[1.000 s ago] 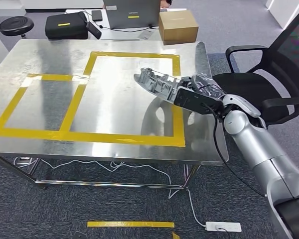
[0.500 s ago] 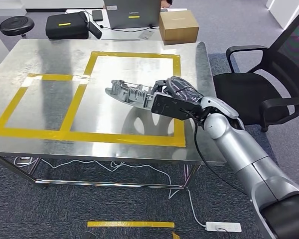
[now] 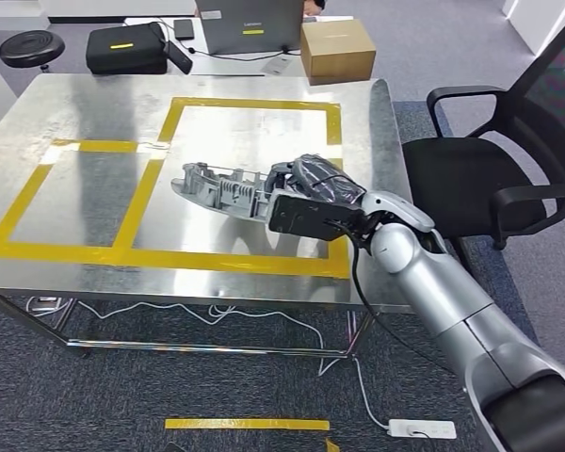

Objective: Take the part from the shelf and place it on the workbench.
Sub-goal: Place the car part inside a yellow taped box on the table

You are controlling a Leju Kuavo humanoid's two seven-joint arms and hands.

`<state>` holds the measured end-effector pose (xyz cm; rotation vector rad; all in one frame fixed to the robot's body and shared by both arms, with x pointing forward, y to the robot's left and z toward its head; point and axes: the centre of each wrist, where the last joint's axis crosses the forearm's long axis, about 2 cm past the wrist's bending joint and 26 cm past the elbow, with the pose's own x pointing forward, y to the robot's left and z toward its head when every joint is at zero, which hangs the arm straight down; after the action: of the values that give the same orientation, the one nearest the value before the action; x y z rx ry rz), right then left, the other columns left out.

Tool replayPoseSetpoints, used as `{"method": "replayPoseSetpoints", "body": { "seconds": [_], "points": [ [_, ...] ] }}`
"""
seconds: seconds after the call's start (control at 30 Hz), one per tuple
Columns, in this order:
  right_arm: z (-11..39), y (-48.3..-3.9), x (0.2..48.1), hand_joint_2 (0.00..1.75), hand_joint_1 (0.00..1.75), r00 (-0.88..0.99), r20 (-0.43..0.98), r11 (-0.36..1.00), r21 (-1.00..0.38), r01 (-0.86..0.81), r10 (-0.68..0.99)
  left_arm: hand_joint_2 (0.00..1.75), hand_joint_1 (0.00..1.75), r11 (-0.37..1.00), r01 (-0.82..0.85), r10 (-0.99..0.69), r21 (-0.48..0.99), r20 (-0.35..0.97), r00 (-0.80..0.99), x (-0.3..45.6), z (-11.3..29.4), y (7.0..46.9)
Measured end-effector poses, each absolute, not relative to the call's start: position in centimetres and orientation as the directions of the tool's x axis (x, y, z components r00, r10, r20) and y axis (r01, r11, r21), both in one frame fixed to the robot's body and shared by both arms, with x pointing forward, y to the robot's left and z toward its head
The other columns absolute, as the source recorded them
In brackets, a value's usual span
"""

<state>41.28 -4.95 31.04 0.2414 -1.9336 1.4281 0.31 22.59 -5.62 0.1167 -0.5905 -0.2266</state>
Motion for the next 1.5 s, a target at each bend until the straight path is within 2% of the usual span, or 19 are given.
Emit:
{"method": "replayPoseSetpoints", "body": {
  "seconds": [0.33, 0.6, 0.97, 1.5],
  "points": [
    [31.4, -4.9, 41.3, 1.75, 1.75, -0.726, 0.63, 0.395, -0.763, -0.512, 0.276, 0.0, 0.0, 0.967, 0.166, -0.249, 0.191, 0.6, 0.76, 1.2, -5.8, 22.6],
    [32.3, -6.8, 42.8, 1.75, 1.75, -0.738, 0.565, 0.415, -0.811, -0.413, 0.37, 0.0, 0.0, 0.968, 0.167, -0.245, 0.187, 0.563, 0.79, 0.6, -5.8, 22.7],
    [35.8, -9.1, 44.7, 1.75, 1.75, -0.735, 0.534, 0.46, -0.822, -0.336, 0.418, 0.0, 0.0, 0.973, 0.147, -0.222, 0.178, 0.537, 0.814, -0.3, -5.8, 22.8],
    [35.4, -9.4, 44.8, 1.75, 1.75, -0.739, 0.539, 0.463, -0.817, -0.344, 0.404, 0.0, 0.0, 0.969, 0.16, -0.238, 0.188, 0.55, 0.8, 0.2, -5.8, 22.9]
  ]
}}
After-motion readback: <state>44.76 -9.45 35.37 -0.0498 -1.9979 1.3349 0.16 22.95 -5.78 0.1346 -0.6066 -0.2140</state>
